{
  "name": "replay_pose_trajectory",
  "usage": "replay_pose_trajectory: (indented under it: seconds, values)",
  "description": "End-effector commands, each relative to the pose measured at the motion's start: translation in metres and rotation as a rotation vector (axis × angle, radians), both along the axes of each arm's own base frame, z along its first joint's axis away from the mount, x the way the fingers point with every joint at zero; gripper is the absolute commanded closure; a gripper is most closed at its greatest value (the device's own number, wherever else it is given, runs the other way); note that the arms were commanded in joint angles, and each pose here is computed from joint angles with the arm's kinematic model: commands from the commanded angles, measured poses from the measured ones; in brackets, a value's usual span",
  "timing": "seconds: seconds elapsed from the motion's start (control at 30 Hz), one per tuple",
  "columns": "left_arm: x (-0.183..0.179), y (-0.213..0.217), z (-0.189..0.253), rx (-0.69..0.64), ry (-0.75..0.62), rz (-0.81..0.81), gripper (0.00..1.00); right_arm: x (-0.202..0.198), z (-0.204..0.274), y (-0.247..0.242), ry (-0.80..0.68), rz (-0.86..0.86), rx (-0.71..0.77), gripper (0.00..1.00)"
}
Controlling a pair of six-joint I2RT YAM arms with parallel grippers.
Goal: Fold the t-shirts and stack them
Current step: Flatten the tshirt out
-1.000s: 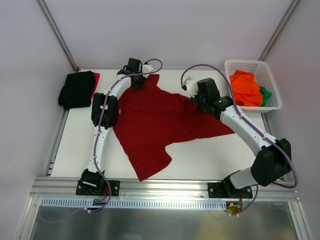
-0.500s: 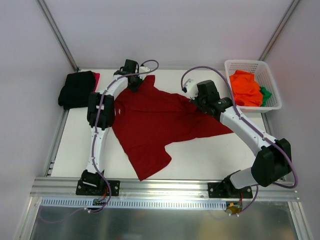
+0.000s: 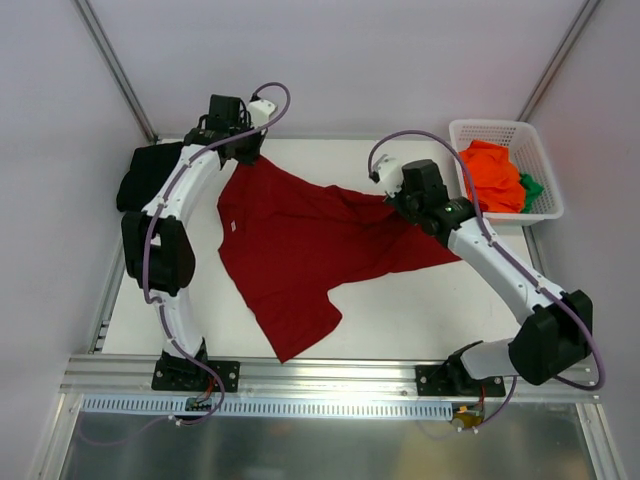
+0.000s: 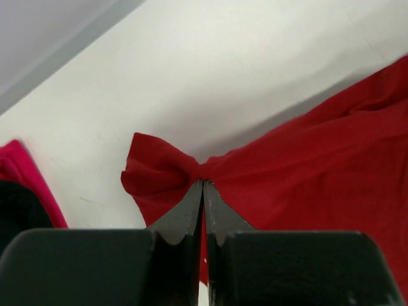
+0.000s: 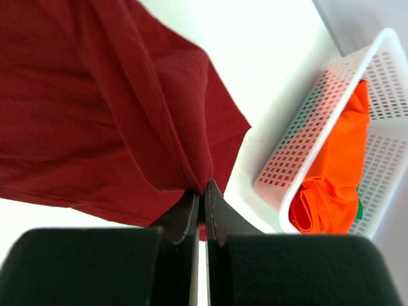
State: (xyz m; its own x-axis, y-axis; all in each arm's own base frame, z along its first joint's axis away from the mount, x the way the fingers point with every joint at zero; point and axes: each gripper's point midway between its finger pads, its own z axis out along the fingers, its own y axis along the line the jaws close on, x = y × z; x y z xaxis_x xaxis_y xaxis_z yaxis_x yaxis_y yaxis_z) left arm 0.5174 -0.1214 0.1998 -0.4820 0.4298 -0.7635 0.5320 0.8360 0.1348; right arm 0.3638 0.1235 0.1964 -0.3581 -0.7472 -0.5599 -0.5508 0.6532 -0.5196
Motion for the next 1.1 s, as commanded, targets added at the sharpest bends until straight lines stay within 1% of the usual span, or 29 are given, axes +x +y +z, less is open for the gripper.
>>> replay_pose_trajectory:
  seconds: [0.0, 0.07, 0.1, 0.17, 0.2, 0.23, 0.27, 0.3, 0.37, 0.4, 0.47, 0.5, 0.53, 0.6, 0.63, 0.7, 0.8, 0.83, 0.9, 0.93, 1.0, 1.03, 1.07]
  values:
    - [-0.028, 0.001, 0.007, -0.052, 0.036, 0.001, 1.00, 0.003, 0.048, -0.017, -0.116, -0.064, 0.068, 1.00]
    - [-0.036, 0.005, 0.025, -0.079, 0.010, 0.013, 1.00, 0.006, 0.065, -0.028, -0.163, -0.109, 0.088, 1.00]
    - [-0.045, 0.008, 0.046, -0.098, -0.028, 0.021, 1.00, 0.006, 0.072, -0.035, -0.185, -0.134, 0.096, 1.00]
    - [-0.054, 0.015, 0.068, -0.108, -0.072, 0.036, 1.00, 0.004, 0.095, -0.056, -0.262, -0.206, 0.106, 1.00]
    - [-0.065, 0.019, 0.090, -0.115, -0.120, 0.048, 1.00, 0.005, 0.106, -0.063, -0.304, -0.229, 0.115, 1.00]
    - [-0.071, 0.021, 0.100, -0.118, -0.142, 0.057, 1.00, 0.003, 0.115, -0.072, -0.335, -0.256, 0.120, 1.00]
    - [-0.077, 0.025, 0.112, -0.125, -0.168, 0.067, 1.00, -0.002, 0.132, -0.080, -0.389, -0.283, 0.134, 1.00]
    - [-0.090, 0.029, 0.134, -0.135, -0.217, 0.084, 1.00, -0.004, 0.142, -0.087, -0.418, -0.305, 0.142, 1.00]
    - [-0.103, 0.035, 0.156, -0.145, -0.272, 0.107, 1.00, -0.017, 0.166, -0.097, -0.486, -0.331, 0.168, 1.00]
    - [-0.118, 0.039, 0.181, -0.160, -0.331, 0.118, 1.00, -0.021, 0.175, -0.101, -0.511, -0.343, 0.181, 1.00]
    - [-0.132, 0.048, 0.204, -0.161, -0.397, 0.153, 1.00, -0.035, 0.195, -0.108, -0.568, -0.359, 0.211, 1.00]
    - [-0.139, 0.051, 0.215, -0.169, -0.426, 0.166, 1.00, -0.040, 0.202, -0.110, -0.586, -0.362, 0.225, 1.00]
    - [-0.155, 0.055, 0.235, -0.177, -0.481, 0.177, 1.00, -0.045, 0.209, -0.112, -0.605, -0.364, 0.238, 1.00]
    - [-0.171, 0.062, 0.255, -0.187, -0.539, 0.200, 1.00, -0.058, 0.221, -0.116, -0.631, -0.366, 0.258, 1.00]
    - [-0.186, 0.065, 0.270, -0.198, -0.583, 0.206, 1.00, -0.064, 0.229, -0.118, -0.644, -0.369, 0.274, 1.00]
    - [-0.210, 0.070, 0.289, -0.215, -0.646, 0.215, 1.00, -0.073, 0.232, -0.119, -0.640, -0.360, 0.285, 1.00]
    - [-0.231, 0.078, 0.305, -0.214, -0.706, 0.231, 1.00, -0.092, 0.247, -0.121, -0.664, -0.347, 0.324, 1.00]
    - [-0.246, 0.081, 0.315, -0.219, -0.746, 0.231, 1.00, -0.100, 0.252, -0.124, -0.678, -0.348, 0.335, 1.00]
    - [-0.260, 0.083, 0.321, -0.218, -0.778, 0.231, 1.00, -0.110, 0.257, -0.126, -0.684, -0.339, 0.348, 1.00]
    - [-0.274, 0.085, 0.328, -0.225, -0.811, 0.227, 1.00, -0.114, 0.260, -0.127, -0.689, -0.339, 0.353, 1.00]
    - [-0.288, 0.089, 0.332, -0.223, -0.839, 0.231, 1.00, -0.127, 0.267, -0.132, -0.712, -0.340, 0.366, 1.00]
    - [-0.302, 0.091, 0.339, -0.225, -0.875, 0.228, 1.00, -0.132, 0.269, -0.133, -0.719, -0.338, 0.369, 1.00]
    - [-0.309, 0.093, 0.342, -0.224, -0.892, 0.229, 1.00, -0.137, 0.272, -0.135, -0.728, -0.339, 0.374, 1.00]
